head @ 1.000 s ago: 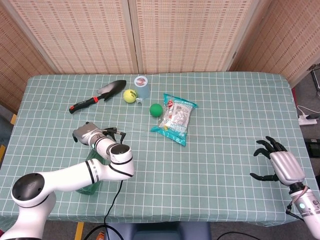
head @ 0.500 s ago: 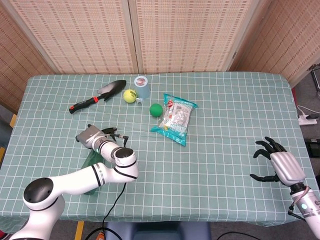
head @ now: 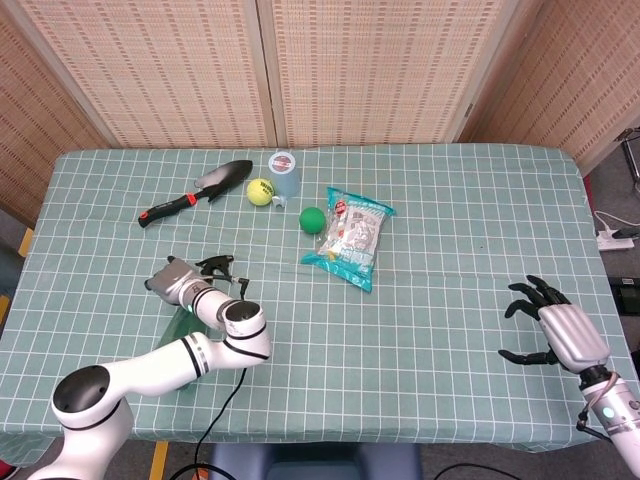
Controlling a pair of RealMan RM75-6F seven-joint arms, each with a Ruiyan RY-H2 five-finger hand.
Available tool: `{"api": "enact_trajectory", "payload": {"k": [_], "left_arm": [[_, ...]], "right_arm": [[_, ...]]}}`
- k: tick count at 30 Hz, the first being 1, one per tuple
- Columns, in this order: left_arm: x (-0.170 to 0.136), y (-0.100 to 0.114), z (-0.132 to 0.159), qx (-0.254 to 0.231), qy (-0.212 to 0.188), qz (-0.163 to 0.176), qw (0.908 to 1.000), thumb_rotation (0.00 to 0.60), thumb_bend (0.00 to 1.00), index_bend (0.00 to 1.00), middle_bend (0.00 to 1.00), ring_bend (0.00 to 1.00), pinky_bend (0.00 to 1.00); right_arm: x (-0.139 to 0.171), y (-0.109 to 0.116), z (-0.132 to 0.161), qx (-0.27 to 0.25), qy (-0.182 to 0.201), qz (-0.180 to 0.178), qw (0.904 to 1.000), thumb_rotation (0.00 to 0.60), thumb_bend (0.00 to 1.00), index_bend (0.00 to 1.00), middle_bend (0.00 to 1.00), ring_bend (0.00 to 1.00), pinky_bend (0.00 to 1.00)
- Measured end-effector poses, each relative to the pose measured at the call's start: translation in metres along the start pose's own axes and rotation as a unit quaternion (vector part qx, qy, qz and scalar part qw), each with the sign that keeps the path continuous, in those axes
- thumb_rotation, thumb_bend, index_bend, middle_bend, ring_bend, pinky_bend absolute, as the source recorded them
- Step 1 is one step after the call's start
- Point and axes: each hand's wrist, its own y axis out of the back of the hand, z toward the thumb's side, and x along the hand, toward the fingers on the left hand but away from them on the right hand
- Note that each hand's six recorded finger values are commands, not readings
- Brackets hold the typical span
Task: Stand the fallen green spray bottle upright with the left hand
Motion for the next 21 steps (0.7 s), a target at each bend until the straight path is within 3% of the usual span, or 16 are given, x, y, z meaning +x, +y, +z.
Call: {"api": "enact_trajectory", "payload": {"k": [11, 16, 21], "left_arm": [[0.0115, -0.0069, -0.0105, 0.028, 0.011, 0.004, 0.9995, 0.6, 0.23, 0.19, 0.19, 0.15, 0.13], [0.0093, -0.0045, -0.0079, 0.02, 0.01, 0.001, 0.9997, 0.6, 0.23, 0.19, 0.2, 0.15, 0.13], [0.0025, -0.0035, -0.0019, -0.001, 0.006, -0.017, 0.9998, 0.6, 0.23, 0.27, 0.19, 0.16, 0.13]], "right_arm": [[-0.0001, -0.0007, 0.0008, -0.001, 0.002, 0.002, 1.0, 0.6, 0.06, 0.43, 0.15, 0.0, 0.16], [-0.0004, -0.0008, 0.001, -0.002, 0.002, 0.002, 1.0, 0.6, 0.06, 0.43, 0.15, 0.0, 0.16], [-0.0004, -0.0003, 0.0009, -0.004, 0.002, 0.001, 1.0, 0.6, 0.06, 0.43, 0.15, 0.0, 0.16]]}}
